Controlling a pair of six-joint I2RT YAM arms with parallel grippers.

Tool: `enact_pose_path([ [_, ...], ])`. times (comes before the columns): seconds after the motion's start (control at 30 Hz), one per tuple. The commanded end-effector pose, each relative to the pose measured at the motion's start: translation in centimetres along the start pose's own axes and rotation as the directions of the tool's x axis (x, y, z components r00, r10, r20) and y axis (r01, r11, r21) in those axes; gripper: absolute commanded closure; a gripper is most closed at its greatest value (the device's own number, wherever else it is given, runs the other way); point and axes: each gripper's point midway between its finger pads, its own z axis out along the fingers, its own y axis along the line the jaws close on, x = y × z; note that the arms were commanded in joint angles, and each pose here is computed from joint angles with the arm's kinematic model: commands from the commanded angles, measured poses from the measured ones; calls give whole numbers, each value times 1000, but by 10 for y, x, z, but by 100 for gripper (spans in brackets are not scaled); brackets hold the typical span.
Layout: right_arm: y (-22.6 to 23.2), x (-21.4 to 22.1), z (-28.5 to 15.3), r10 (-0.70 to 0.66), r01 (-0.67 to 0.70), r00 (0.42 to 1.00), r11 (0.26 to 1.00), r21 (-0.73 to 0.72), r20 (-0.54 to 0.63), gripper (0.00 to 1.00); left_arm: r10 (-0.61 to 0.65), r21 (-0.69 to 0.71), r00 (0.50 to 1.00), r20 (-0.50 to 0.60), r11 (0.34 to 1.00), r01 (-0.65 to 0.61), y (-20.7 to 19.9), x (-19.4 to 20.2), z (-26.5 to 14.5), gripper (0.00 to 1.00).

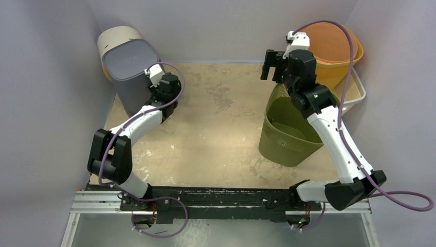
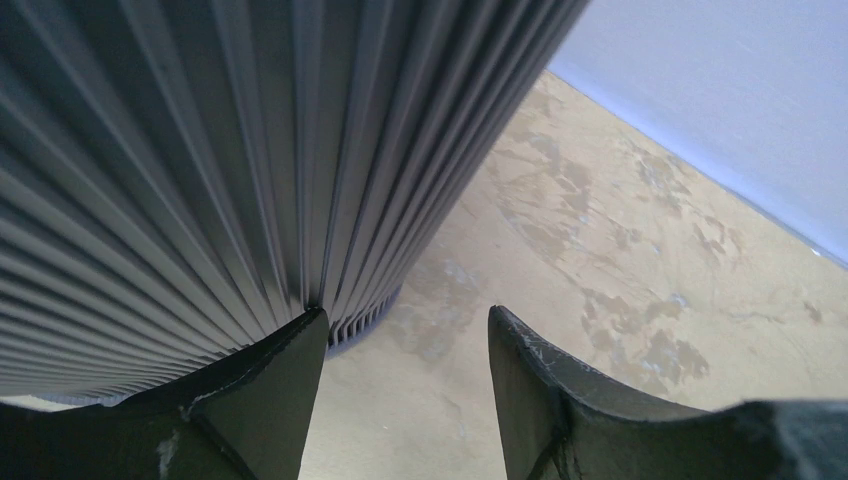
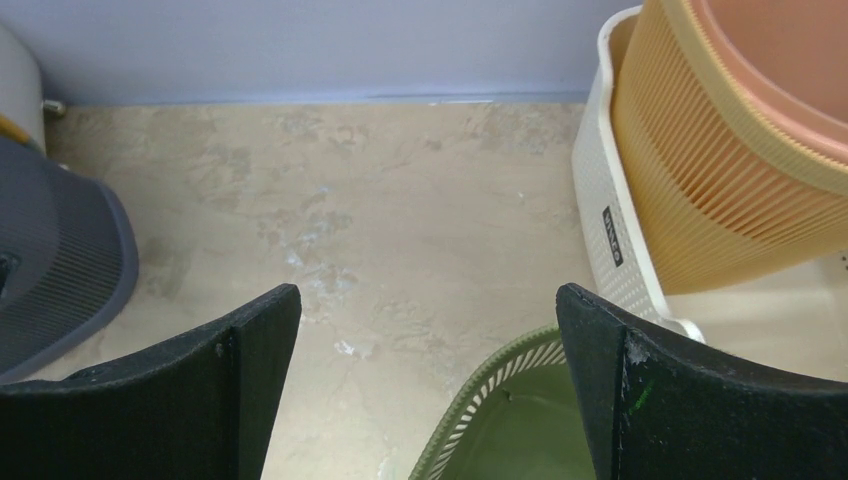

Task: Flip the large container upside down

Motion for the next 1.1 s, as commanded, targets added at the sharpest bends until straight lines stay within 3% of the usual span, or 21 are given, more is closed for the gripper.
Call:
enact_pose_path([
  [0.0,7,0,-9,16,-16,1000,998,-65,2,0,-6,-189,993,119,982,29,66,-43,13,42],
  [0.23,13,8,-14,25,-27,1000,994,-108,-19,0,30,-266,996,83,964,-7,103,-31,-1,41],
  [0.5,24,10,-12,-3,-3,999,986,-165,-40,0,32,-256,999,7,966,-29,119,-9,-22,41],
  [0.63,19,13,-12,-37,26,996,990,-141,-78,0,22,-169,999,-42,985,-29,103,-14,-36,39],
  [0.93,12,48,-26,-45,20,976,993,-120,-211,2,43,125,999,-10,991,-41,-3,-66,-102,35],
  [1.07,6,65,-40,-72,53,964,996,-78,-258,5,-14,190,1000,-14,982,16,-27,-76,-108,34],
])
